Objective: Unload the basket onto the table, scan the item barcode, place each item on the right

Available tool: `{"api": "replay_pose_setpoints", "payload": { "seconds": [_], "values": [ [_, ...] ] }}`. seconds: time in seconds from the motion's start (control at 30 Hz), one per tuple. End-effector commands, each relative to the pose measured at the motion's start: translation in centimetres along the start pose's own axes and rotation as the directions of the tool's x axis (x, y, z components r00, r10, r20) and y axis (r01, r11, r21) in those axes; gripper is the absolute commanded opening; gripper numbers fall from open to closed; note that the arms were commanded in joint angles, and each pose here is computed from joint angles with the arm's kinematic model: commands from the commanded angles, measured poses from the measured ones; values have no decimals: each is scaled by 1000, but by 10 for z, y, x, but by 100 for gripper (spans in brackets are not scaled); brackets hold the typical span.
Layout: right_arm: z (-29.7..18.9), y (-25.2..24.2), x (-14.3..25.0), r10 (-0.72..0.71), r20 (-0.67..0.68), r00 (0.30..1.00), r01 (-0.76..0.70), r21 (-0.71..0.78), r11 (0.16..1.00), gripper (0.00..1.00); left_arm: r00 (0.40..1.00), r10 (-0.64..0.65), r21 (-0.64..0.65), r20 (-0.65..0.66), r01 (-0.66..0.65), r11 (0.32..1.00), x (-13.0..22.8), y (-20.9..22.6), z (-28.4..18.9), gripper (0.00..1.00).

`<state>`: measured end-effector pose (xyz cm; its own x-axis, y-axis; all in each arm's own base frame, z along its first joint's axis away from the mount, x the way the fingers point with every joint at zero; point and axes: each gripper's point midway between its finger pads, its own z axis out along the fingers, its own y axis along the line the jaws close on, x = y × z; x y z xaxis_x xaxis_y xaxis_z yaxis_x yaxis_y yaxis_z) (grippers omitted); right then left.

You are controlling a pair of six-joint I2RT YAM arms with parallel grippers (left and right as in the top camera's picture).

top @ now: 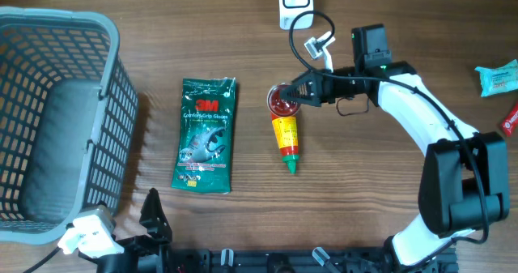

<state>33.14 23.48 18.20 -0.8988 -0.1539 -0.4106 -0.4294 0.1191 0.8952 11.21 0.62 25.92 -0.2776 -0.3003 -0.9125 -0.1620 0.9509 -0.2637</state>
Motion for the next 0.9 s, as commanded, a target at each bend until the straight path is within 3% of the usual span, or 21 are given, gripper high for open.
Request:
{"api": "replay_pose_setpoints", "payload": {
  "seconds": [0.0,0.07,0.2,0.43,0.5,0.57,0.73,0.87],
  "values": [
    [-6,-47,11,195,39,980,-198,284,938,79,1000,-4,3,7,4,1000,-1,0,-1,100],
    [-20,-80,18,213,71,974,-221,472,853,80,1000,-4,3,7,4,1000,-1,0,-1,100],
    [-63,-132,28,200,124,972,-221,774,594,80,1000,-4,3,7,4,1000,-1,0,-1,100],
    [-127,-168,57,258,287,923,-335,927,168,82,1000,-4,3,7,4,1000,-1,0,-1,100],
    [-130,-168,64,277,287,917,-335,932,142,83,1000,-4,3,7,4,1000,-1,0,-1,100],
    [-131,-167,64,280,284,917,-332,933,140,100,1000,-4,3,7,4,1000,-1,0,-1,100],
    [-139,-141,36,261,298,918,-337,934,122,100,1000,-4,3,7,4,1000,-1,0,-1,100],
    [-161,-111,39,314,463,829,-472,880,-50,100,1000,-4,3,7,4,1000,-1,0,-1,100]
  ]
}}
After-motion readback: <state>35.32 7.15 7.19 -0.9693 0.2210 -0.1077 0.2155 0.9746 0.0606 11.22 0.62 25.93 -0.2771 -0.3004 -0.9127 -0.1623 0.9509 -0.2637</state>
